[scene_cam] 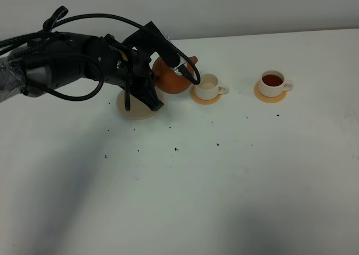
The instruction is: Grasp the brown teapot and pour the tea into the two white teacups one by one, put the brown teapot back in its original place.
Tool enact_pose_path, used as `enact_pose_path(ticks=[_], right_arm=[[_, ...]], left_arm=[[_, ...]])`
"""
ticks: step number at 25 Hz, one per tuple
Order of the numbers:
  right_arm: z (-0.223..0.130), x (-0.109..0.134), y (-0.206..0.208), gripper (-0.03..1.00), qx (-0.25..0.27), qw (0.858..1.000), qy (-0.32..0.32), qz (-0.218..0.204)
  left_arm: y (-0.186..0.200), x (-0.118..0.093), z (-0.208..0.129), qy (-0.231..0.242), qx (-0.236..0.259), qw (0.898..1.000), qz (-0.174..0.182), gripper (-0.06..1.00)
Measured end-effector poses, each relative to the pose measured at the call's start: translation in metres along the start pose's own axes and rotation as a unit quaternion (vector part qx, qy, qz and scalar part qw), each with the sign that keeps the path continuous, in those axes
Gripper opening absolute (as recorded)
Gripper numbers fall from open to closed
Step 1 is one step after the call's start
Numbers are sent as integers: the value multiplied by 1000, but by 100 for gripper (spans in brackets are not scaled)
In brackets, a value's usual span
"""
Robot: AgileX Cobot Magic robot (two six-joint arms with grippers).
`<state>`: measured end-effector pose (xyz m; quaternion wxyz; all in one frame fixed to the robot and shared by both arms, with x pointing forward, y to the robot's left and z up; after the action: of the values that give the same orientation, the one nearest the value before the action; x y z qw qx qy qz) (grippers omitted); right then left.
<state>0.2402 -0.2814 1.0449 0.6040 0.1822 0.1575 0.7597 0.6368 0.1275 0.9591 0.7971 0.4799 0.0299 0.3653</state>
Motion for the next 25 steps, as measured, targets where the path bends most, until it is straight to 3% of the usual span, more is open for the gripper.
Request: enact_pose_path(ticks=[11, 25], right_arm=[[0, 0, 0, 36, 0, 1000, 0, 0], [0, 0, 0, 36, 0, 1000, 0, 0]], left_arm=[[-28, 1, -8, -64, -8, 998, 21, 12], [-50, 4, -12, -153, -38, 986, 57, 12]])
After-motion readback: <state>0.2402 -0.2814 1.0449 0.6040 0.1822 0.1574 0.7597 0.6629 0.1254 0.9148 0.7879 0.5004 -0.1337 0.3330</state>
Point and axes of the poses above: a point on each arm's last joint axis where the gripper is mounted, y pointing back along that axis away from the gripper, x along the wrist's bending axis when the last joint is at zero, z = x × y, the point moved 1 cm from there along -y, pointing out along that axis toward the gripper, and after that the axes turned 3 degrees about y, right-handed, at the moved point
